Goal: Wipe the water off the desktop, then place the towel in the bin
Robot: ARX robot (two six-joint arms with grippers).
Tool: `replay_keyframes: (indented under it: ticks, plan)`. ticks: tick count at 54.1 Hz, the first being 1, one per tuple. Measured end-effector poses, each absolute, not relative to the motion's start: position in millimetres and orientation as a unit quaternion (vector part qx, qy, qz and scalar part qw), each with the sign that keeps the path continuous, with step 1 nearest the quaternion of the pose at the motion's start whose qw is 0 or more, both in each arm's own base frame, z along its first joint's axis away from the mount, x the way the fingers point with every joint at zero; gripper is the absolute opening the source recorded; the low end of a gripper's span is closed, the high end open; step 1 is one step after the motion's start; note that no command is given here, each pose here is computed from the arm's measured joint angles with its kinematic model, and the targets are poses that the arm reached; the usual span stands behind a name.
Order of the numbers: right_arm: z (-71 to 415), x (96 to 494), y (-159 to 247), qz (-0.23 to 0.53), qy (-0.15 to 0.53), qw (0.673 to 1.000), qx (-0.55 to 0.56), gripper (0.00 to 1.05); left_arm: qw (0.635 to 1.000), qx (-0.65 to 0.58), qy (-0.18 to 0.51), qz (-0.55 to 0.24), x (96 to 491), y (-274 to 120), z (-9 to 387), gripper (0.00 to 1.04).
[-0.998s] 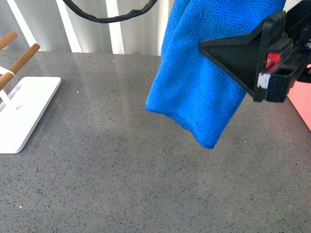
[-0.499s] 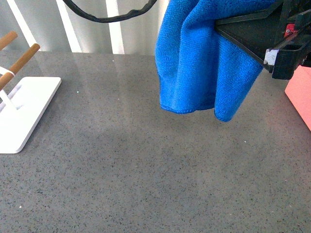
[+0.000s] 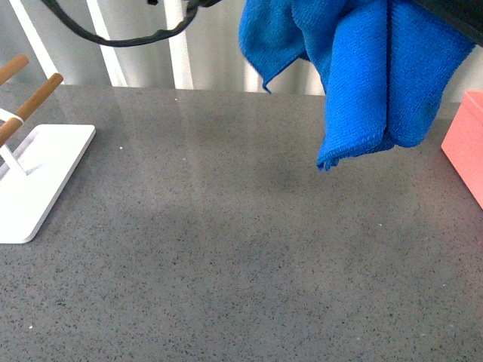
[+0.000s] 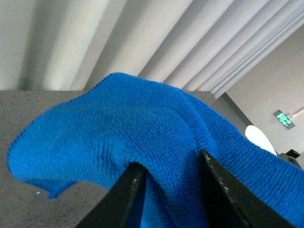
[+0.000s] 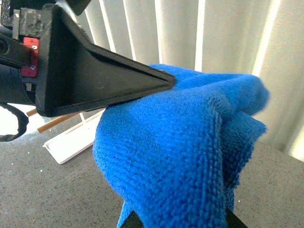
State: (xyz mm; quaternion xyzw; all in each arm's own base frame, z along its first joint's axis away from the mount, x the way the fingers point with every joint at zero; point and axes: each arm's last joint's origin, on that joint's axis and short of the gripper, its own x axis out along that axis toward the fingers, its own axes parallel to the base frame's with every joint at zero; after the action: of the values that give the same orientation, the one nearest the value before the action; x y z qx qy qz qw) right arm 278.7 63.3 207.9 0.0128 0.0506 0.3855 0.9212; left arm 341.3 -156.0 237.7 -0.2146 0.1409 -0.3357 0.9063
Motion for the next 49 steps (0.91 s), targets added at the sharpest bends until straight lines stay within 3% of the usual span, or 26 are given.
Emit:
replay_keyframes:
  ticks: [12,21,34,49]
  plan:
    - [212,283,46,0.356,0.053,0.932,0.032,0.03,0.923,-0.224,0.143,-0.279,346,-100,230,0.73]
    - [213,284,37,0.337,0.06,0.939,0.039,0.03,0.933,-0.209,0.153,-0.251,323,-53,222,1.0]
    - [214,284,31,0.33,0.059,0.941,0.042,0.03,0.939,-0.164,0.176,-0.247,263,-33,215,0.98]
    - [212,285,34,0.331,0.061,0.941,0.042,0.03,0.945,-0.155,0.143,-0.252,206,-25,226,0.98]
